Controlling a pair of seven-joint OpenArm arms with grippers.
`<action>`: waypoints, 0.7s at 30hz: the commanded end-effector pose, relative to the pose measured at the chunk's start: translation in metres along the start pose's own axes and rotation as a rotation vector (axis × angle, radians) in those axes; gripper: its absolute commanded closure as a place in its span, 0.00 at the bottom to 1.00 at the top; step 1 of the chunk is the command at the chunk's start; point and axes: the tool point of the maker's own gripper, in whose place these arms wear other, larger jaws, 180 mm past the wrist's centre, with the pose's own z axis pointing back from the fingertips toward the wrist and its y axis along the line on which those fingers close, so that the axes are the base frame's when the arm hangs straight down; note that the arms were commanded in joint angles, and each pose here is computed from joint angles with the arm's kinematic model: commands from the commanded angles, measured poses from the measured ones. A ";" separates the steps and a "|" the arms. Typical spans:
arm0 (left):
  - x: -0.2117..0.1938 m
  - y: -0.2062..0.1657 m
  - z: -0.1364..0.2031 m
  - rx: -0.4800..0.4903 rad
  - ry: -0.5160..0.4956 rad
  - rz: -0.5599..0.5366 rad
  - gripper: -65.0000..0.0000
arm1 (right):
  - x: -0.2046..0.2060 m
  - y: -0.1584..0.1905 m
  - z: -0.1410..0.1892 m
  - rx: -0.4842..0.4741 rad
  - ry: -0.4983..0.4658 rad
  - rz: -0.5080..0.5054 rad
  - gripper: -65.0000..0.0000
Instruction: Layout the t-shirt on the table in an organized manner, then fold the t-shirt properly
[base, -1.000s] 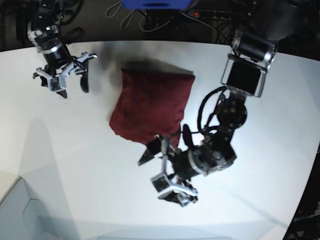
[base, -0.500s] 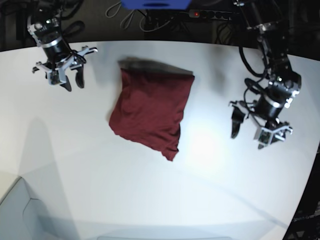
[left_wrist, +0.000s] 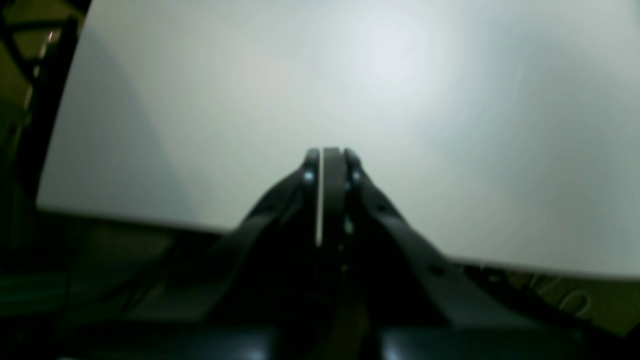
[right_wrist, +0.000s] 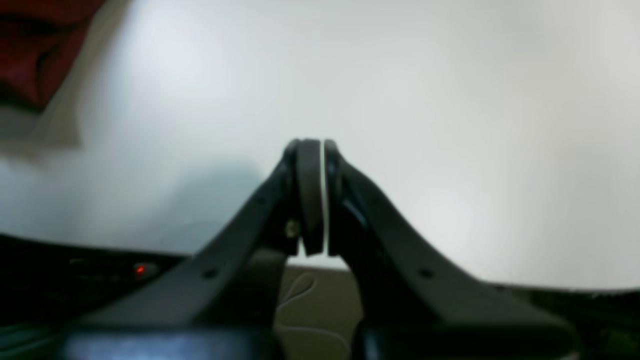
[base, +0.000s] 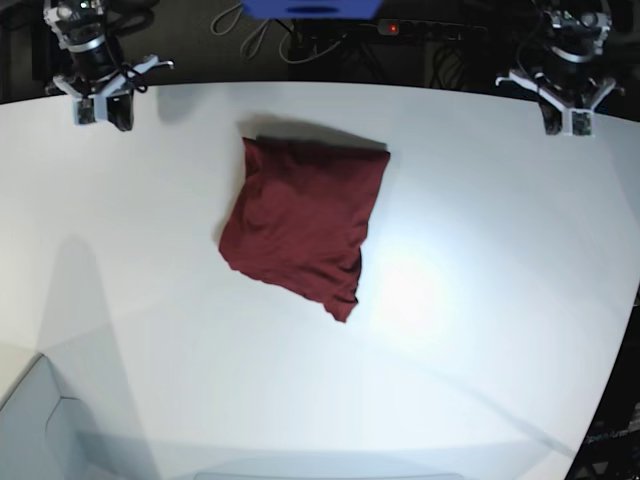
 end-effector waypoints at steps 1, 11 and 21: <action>0.001 0.005 0.008 0.008 -0.018 -0.011 0.98 | 0.005 -0.001 0.005 0.000 -0.029 -0.003 1.00; -0.061 0.001 0.035 -0.023 0.153 -0.017 1.00 | -0.041 0.009 0.034 0.010 0.101 -0.033 1.00; -0.185 -0.055 0.037 -0.232 0.439 0.150 1.00 | -0.132 0.026 0.069 0.039 0.334 -0.150 1.00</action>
